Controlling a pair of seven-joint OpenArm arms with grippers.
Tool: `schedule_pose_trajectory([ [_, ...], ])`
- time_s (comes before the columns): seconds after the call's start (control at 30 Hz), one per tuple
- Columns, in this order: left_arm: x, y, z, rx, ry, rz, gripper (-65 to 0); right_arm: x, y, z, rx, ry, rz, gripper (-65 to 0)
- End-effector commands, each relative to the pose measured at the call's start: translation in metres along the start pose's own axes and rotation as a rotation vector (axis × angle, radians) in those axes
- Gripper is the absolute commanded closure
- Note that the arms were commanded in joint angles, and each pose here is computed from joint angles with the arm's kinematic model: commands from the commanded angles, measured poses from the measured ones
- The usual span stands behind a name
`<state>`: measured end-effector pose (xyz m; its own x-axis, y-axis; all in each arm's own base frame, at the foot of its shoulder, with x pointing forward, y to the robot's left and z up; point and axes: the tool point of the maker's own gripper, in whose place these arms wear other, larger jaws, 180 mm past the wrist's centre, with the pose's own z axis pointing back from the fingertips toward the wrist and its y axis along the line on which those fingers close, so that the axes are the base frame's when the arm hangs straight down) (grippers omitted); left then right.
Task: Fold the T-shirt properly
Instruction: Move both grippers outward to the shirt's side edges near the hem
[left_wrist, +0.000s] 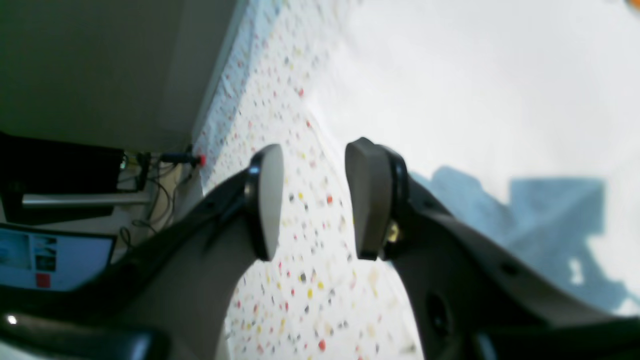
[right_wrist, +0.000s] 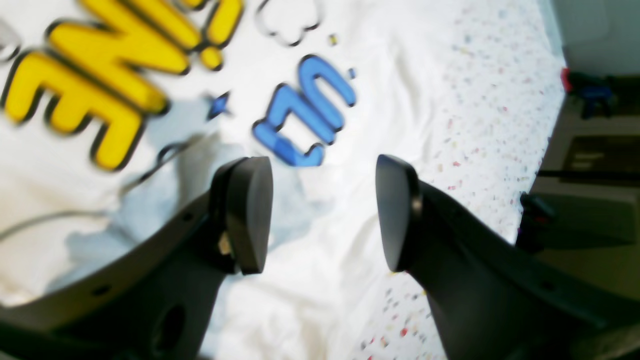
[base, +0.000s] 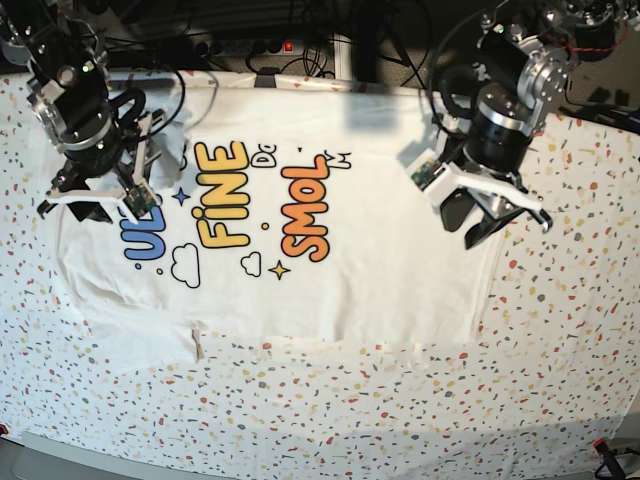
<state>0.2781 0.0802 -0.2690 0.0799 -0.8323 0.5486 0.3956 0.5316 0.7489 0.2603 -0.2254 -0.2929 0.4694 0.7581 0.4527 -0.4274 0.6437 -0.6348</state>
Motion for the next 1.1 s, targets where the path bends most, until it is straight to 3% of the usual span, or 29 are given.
schedule_pose_trajectory([
  [0.0,0.015,0.017,-0.002,0.059,-0.051,0.009,-22.8,0.015,-0.016,0.002,-0.046,-0.056,0.008,-33.0],
  [0.2,0.056,0.049,-0.015,0.154,-0.147,0.066,-22.8,0.053,-0.046,0.002,-0.124,-0.192,0.002,-33.0],
  [0.73,0.095,0.155,-0.02,0.424,-0.261,0.072,-22.8,0.093,-0.093,0.008,-0.248,-0.299,-0.014,-33.0],
  [1.07,0.07,0.196,-0.041,0.482,-0.191,0.306,-22.8,0.111,-0.106,0.01,-0.287,-0.35,-0.065,-33.0],
])
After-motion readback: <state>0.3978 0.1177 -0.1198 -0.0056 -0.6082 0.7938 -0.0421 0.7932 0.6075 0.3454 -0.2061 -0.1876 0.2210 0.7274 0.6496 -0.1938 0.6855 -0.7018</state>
